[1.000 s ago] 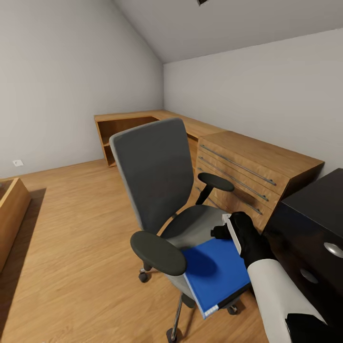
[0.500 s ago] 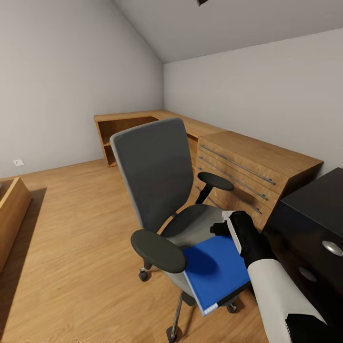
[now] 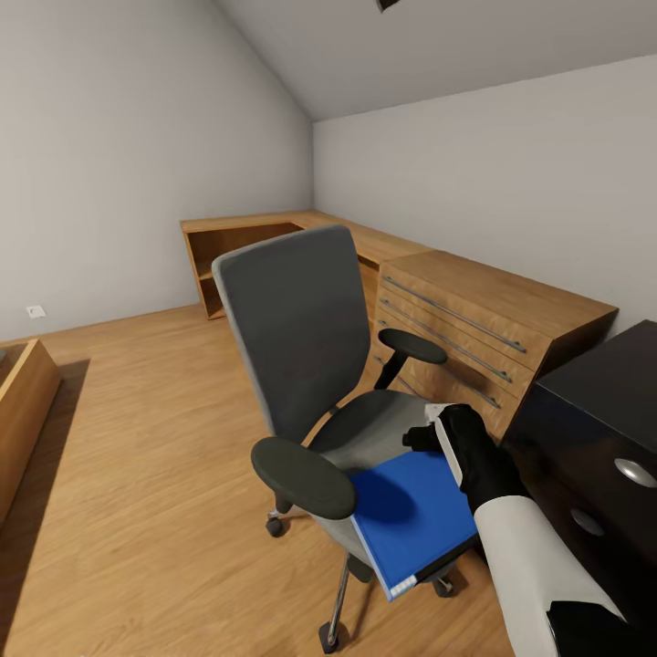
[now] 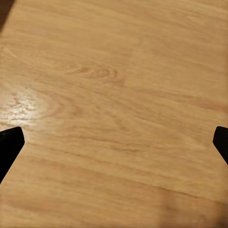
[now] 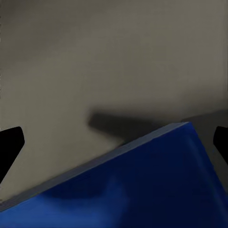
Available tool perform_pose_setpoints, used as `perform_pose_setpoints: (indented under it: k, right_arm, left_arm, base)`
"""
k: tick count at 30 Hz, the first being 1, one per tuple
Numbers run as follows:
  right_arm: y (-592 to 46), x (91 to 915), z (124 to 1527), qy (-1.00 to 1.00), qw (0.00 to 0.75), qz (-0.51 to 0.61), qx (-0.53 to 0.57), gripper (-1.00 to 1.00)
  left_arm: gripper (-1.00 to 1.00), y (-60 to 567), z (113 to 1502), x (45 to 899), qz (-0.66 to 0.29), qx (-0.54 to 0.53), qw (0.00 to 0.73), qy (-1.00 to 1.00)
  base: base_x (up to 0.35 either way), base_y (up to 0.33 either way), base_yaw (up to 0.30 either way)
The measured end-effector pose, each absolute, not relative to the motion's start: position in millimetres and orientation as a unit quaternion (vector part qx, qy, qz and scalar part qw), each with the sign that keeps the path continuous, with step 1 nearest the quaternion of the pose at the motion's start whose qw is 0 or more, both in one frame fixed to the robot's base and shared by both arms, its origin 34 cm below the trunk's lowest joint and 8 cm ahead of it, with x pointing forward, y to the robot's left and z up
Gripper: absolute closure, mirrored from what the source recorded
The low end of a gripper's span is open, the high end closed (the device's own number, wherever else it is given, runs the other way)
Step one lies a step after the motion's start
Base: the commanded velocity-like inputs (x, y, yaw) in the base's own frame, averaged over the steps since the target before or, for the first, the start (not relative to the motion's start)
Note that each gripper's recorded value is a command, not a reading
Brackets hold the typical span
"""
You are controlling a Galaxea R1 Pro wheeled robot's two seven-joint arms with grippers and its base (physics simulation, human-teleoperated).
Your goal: In the bedroom, organize the workspace by keeping the computer under the desk, ensuring the monitor is on the desk, placing the keyboard on the desk next to the monitor, placing the mouse on the desk next to the keyboard, moving the folder from the swivel chair onto the desk next to the mouse, stacking the notebook on top of the folder with the pen on top of the notebook, and positioning the swivel chair next to the desk.
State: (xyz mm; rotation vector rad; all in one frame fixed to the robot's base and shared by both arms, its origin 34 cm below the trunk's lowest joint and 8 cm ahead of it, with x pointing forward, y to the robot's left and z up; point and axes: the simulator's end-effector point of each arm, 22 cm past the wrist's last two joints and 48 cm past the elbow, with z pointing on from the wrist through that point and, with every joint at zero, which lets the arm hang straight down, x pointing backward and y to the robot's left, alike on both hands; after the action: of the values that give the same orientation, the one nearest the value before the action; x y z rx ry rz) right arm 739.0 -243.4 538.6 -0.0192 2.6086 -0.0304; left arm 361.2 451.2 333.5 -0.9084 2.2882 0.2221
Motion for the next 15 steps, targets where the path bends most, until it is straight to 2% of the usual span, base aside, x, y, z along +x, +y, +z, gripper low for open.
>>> perform_pose_setpoints:
  k: [15]
  right_arm:
    - [-242.5, 738.8, 538.2, 0.965, 0.263, -0.01, -0.007, -1.0]
  left_arm:
    - [-1.0, 451.9, 333.6, 361.0, 0.085, -0.348, 0.329, 0.874]
  base:
    - [-0.017, 0.0, 0.0]
